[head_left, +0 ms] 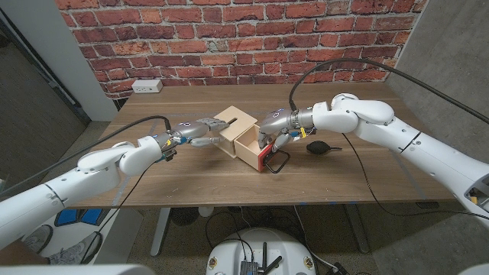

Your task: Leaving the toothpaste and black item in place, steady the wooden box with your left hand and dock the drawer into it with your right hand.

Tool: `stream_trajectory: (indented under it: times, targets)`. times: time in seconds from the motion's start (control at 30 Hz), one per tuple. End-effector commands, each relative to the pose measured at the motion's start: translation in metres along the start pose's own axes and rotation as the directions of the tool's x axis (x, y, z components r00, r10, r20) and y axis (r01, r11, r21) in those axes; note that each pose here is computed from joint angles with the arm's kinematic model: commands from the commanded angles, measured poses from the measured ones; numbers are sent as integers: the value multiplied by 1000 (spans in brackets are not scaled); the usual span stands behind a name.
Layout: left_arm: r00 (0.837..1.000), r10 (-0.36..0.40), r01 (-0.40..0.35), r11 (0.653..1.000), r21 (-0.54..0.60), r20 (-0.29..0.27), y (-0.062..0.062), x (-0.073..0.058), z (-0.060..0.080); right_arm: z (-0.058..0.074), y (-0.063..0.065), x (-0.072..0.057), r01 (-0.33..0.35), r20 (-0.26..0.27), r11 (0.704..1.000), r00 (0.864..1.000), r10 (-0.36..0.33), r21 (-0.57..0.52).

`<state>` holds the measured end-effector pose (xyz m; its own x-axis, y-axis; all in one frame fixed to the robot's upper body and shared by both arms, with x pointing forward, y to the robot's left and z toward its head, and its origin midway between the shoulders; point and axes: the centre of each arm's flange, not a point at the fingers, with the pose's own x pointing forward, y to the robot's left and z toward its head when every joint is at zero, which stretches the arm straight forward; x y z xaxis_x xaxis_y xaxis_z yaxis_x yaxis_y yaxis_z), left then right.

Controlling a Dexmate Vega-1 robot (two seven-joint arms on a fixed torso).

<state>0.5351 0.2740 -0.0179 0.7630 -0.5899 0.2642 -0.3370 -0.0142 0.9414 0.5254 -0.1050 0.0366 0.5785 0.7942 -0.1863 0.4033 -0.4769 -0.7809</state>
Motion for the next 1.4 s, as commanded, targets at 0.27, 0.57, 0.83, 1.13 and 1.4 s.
stream_trajectory:
  times: [0.27, 0.57, 0.83, 1.13, 1.4]
  targets:
    - [1000, -8, 8, 1000, 1, 7, 0, 2, -1, -9, 3, 4, -39, 16, 999, 999, 39, 8]
    - [1000, -14, 14, 1000, 0, 6, -1, 3, -1, -16, 6, 4, -46, 13, 999, 999, 46, 18]
    - [1000, -16, 16, 1000, 1, 8, -1, 5, -1, -18, 4, 5, -39, 14, 999, 999, 38, 13]
    - [1000, -18, 18, 1000, 0, 6, -2, 6, 0, -18, 0, 6, -23, 12, 1000, 1000, 23, 4]
    - [1000, -19, 19, 1000, 2, 14, -2, 7, 1, -19, -2, 6, -6, 6, 1000, 1000, 6, -4]
